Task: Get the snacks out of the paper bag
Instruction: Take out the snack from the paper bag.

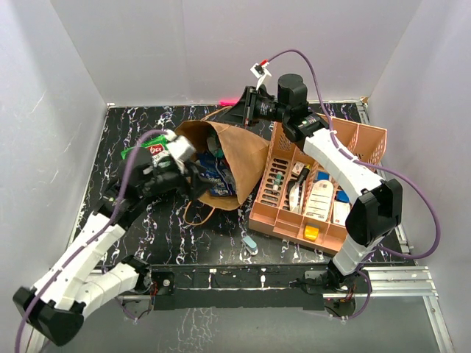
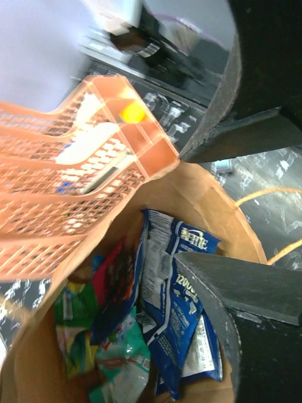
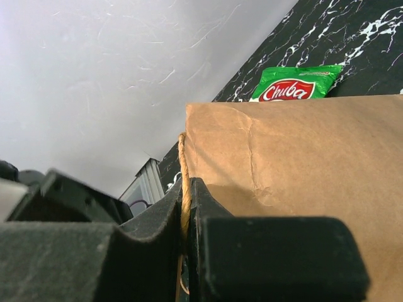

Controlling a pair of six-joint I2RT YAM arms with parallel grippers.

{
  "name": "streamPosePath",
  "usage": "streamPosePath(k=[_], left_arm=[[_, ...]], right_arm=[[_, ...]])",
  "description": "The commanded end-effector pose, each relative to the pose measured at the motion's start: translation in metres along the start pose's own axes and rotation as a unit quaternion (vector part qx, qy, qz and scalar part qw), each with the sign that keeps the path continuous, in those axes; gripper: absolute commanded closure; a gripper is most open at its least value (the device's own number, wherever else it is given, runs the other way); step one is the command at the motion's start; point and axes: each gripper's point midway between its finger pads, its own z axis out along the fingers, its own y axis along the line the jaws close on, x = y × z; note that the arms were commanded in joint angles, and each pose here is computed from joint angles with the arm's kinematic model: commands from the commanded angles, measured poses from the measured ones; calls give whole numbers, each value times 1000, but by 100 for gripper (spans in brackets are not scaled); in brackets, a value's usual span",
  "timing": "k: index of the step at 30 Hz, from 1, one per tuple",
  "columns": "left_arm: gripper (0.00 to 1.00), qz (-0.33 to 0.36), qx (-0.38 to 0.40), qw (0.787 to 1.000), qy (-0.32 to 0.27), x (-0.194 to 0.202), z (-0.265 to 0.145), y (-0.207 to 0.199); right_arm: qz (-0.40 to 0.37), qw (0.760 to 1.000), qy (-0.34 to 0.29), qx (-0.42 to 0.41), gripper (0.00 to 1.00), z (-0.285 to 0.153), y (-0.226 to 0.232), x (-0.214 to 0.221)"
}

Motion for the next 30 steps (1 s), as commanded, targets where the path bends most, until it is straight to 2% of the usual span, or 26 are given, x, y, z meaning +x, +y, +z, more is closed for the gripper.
streamPosePath(k=[1,4,7,11,16,20,30], left_arm=[[42,233,28,971,48,9,16,-6],[40,317,24,946,56,10,27,2],[37,402,59,911,75,21,37,4],[37,473,65,874,88,27,51,17],[36,527,70,843,85,26,73,28],[36,542,75,830,104,32,89,38],[38,558,78,816,126,60,129,58]], right_arm=[[-56,997,-41,-24,93,-12,36,-34],[-57,997,-43,-23,93,-13,38,-35],[-58,997,-43,-22,93,-14,38,-36],[-58,997,-43,-21,93,-13,38,-36],[-57,997,-41,-20,93,-12,37,-36],[-57,997,-38,-21,93,-11,36,-36],[-56,998,-33,-18,93,-10,33,-32]])
